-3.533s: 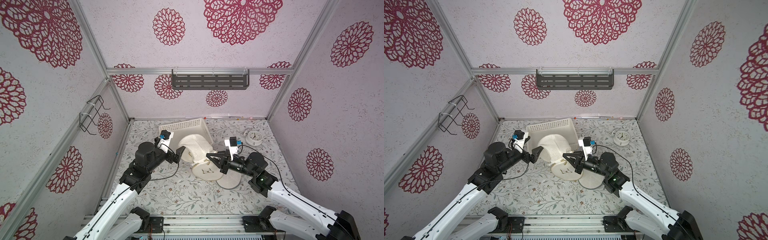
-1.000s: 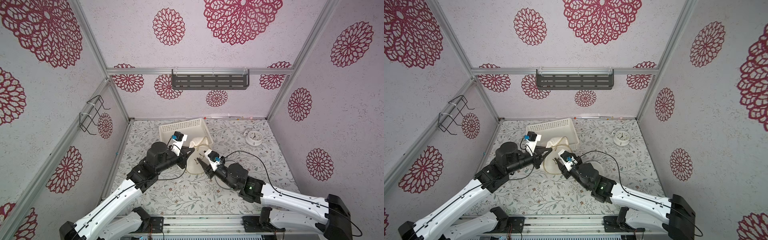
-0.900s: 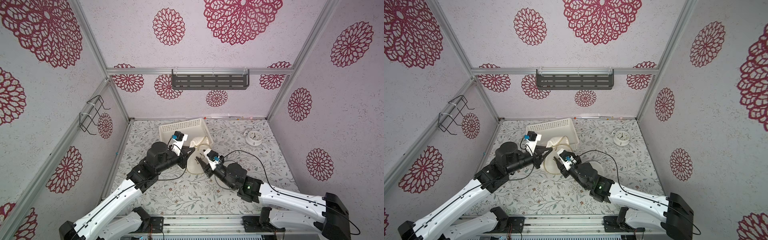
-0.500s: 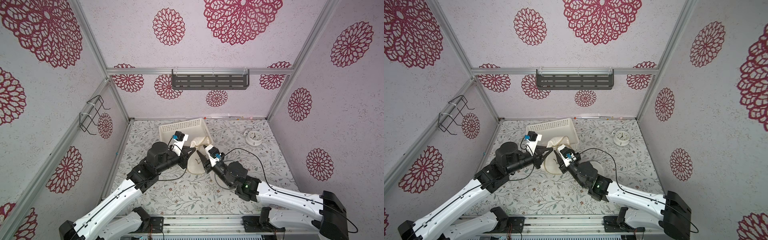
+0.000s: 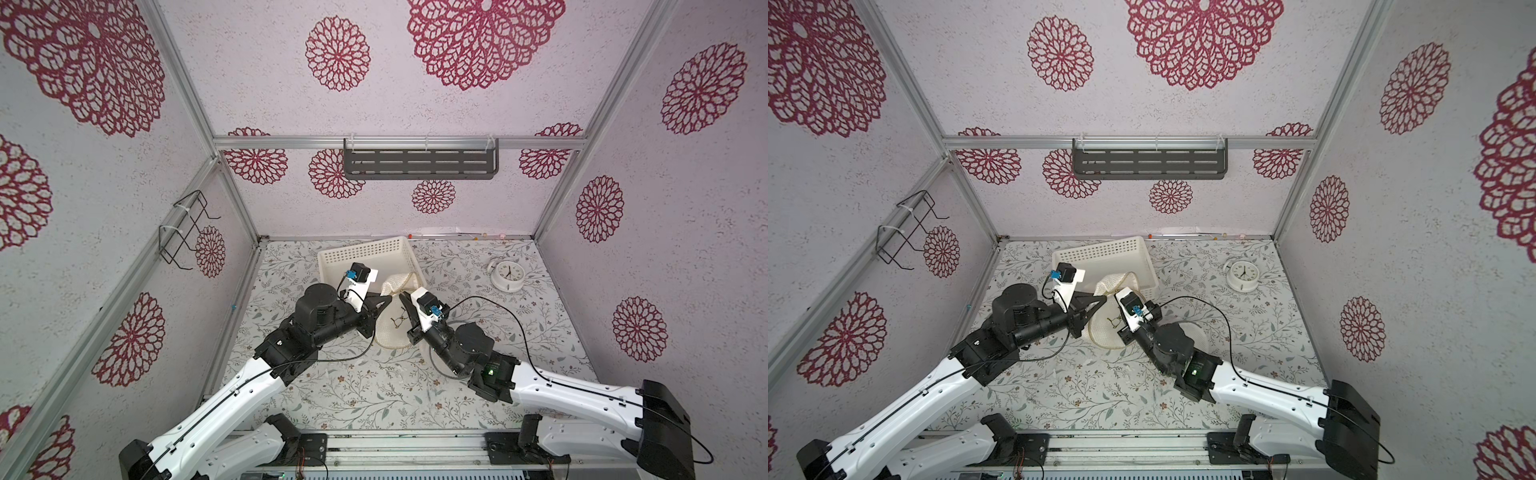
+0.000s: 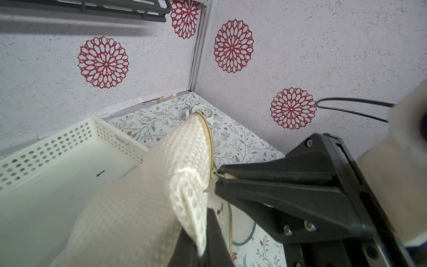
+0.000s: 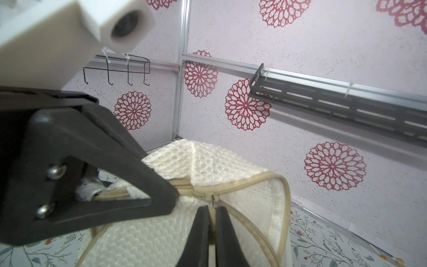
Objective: Turn the laundry bag inside out
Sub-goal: Zip the zipper on the laundry bag.
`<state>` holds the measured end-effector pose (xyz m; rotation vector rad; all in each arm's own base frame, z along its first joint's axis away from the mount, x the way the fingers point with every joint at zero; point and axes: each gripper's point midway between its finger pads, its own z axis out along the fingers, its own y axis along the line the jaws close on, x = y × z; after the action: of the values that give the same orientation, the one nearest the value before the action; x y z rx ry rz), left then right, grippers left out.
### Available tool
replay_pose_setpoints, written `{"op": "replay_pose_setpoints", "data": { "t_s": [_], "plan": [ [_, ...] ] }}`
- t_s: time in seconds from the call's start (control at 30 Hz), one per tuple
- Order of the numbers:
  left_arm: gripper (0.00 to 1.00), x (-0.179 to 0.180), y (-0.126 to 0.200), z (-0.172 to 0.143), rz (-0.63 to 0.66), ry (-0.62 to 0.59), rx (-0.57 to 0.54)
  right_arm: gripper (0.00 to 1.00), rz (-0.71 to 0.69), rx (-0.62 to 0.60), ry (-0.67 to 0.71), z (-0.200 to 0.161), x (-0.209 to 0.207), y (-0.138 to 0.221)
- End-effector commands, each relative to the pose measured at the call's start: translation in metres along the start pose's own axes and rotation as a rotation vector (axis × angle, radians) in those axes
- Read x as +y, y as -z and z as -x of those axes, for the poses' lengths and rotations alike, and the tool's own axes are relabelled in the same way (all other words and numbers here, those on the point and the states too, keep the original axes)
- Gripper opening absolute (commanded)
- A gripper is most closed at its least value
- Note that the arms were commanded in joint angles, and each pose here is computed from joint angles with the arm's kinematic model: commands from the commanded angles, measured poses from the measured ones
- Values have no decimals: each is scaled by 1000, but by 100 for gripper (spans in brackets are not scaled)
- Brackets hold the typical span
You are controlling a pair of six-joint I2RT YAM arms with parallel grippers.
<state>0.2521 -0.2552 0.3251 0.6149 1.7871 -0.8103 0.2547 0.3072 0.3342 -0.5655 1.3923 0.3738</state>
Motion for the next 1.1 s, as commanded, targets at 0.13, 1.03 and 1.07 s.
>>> {"op": "replay_pose_setpoints", "data": {
  "t_s": [0.13,1.03,1.07],
  "plan": [
    [0,-3,14,1,13,-91,11,0,-59,-33,-86,21,-19,4],
    [92,69,44,-68,264,-140,201,0,397,227,-475,-7,-4,1],
    [92,66,45,-65,259,-163,202,0,414,237,-467,-9,-1,-1]
  ]
}}
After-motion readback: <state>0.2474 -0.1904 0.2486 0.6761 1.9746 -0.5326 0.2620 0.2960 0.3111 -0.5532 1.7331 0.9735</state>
